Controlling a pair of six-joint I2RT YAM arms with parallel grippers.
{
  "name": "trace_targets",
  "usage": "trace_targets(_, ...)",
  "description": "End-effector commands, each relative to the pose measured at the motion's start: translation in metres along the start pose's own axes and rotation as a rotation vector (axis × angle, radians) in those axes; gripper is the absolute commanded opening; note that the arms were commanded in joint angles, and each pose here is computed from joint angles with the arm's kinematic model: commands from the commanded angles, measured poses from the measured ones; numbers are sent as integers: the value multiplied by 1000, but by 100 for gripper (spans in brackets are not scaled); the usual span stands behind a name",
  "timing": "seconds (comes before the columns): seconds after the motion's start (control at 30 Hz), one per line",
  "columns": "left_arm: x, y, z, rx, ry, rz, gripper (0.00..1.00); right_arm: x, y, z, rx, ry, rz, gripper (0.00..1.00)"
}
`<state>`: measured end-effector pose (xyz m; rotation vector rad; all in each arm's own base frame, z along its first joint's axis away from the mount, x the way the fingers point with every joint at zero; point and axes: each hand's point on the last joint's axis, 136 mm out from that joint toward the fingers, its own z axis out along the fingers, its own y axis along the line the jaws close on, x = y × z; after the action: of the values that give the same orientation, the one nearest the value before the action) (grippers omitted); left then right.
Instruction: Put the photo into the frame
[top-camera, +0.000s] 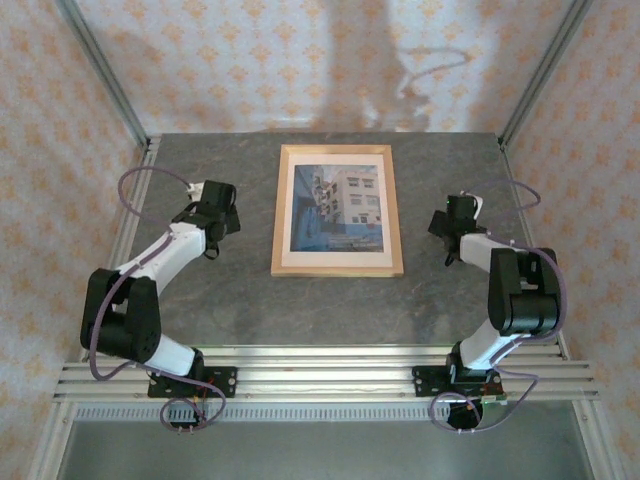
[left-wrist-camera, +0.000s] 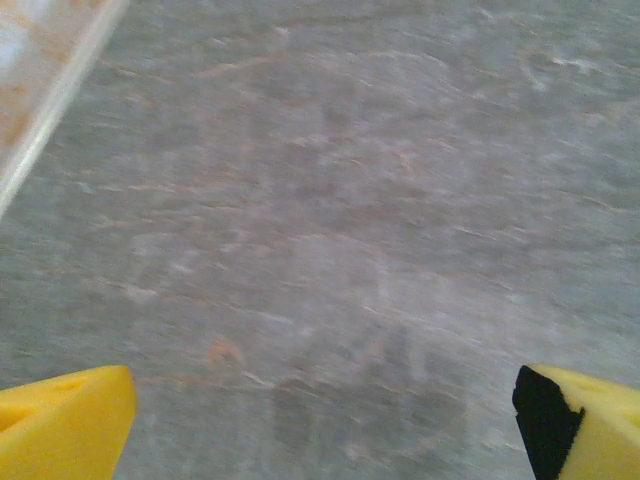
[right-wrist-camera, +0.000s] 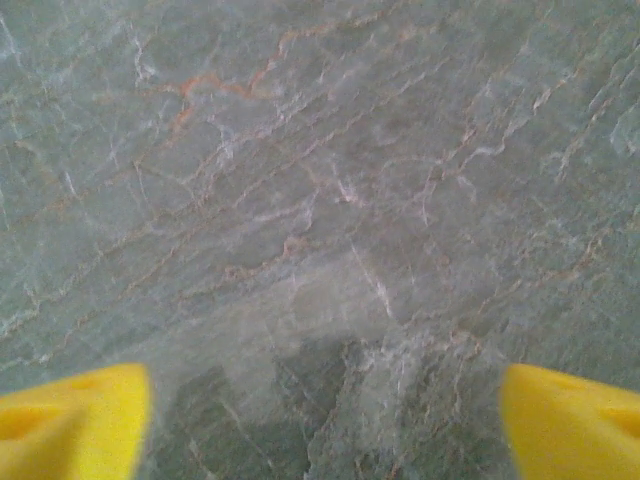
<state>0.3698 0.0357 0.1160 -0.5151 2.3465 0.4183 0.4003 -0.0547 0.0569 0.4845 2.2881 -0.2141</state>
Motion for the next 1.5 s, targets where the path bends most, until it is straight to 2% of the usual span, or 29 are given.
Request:
trace_targets(0.0,-17,31,4,-142,-155,8,100,-32,5,-11,-21,-163,10,100)
trace_targets(0.1,-16,34,10,-155,-255,6,99,-29,10,-18,-53,-203,-7,100)
trace_targets(0.27,-20,27,14,-99,-413,-24,98,-26,9,-29,-95,-282,8,100)
trace_targets(0.43,-12,8,14,40,-500,0,99,-15,0,-35,-92,-385,45,100)
trace_targets(0.57,-1,-2,14,134,-546,6,100,-14,2,-35,-86,-377,37,100)
trace_targets(0.6,-4,0,11,133,-604,-14,100,-14,2,-35,-87,-379,38,100)
trace_targets(0.7,2,-1,16,128,-520,12,100,-14,2,-35,-88,-379,37,100)
trace_targets(1.17,-2,-2,18,121,-536,10,100,-14,2,-36,-87,-384,36,100)
trace_targets(1.47,-2,-2,18,120,-535,12,100,-13,16,-35,-139,-360,-21,100)
